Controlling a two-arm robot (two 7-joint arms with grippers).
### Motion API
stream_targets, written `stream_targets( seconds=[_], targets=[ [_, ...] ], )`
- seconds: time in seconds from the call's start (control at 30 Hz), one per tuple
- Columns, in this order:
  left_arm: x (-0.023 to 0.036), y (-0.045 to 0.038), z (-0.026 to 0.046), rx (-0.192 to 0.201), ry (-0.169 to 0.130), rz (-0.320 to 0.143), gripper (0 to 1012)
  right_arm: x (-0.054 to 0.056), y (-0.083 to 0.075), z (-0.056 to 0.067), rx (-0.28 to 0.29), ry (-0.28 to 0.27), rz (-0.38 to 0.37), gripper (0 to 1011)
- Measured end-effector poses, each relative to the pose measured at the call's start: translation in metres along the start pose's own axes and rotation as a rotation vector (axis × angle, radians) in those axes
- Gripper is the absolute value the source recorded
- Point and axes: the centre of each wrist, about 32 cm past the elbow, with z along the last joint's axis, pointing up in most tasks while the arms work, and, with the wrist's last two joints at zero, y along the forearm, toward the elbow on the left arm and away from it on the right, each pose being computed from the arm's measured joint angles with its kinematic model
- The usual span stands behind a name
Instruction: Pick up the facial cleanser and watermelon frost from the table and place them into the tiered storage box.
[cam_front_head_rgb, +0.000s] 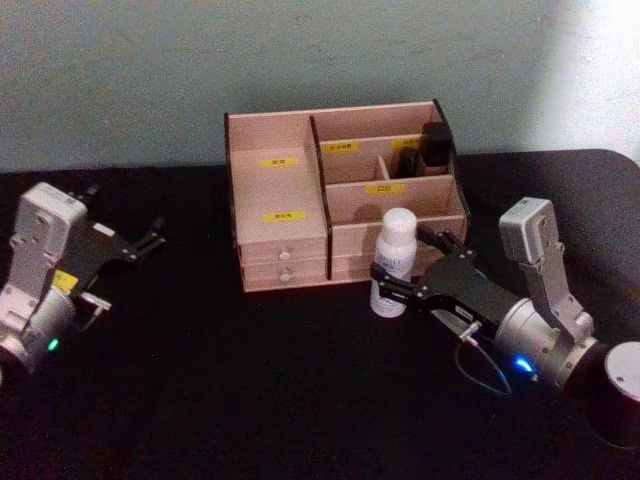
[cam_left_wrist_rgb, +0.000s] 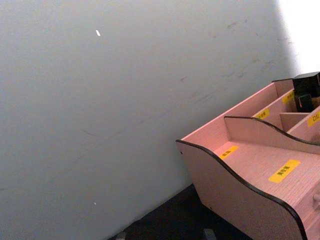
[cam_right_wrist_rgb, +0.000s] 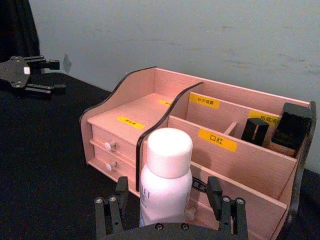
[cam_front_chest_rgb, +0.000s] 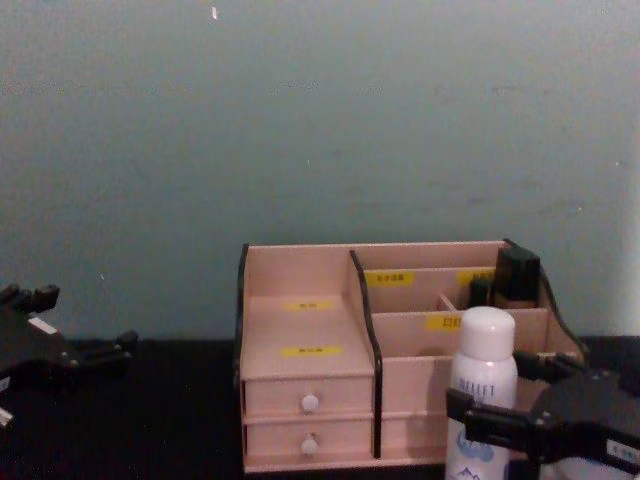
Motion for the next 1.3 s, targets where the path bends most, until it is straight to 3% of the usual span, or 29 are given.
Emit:
stream_targets(
  seconds=[1.3],
  targets=[
    [0.0000, 0.0000, 0.0000, 0.000, 0.000, 0.000, 1001, 0.001, 0.011, -0.004, -0.016, 0.038, 0.002, 1002]
  ],
)
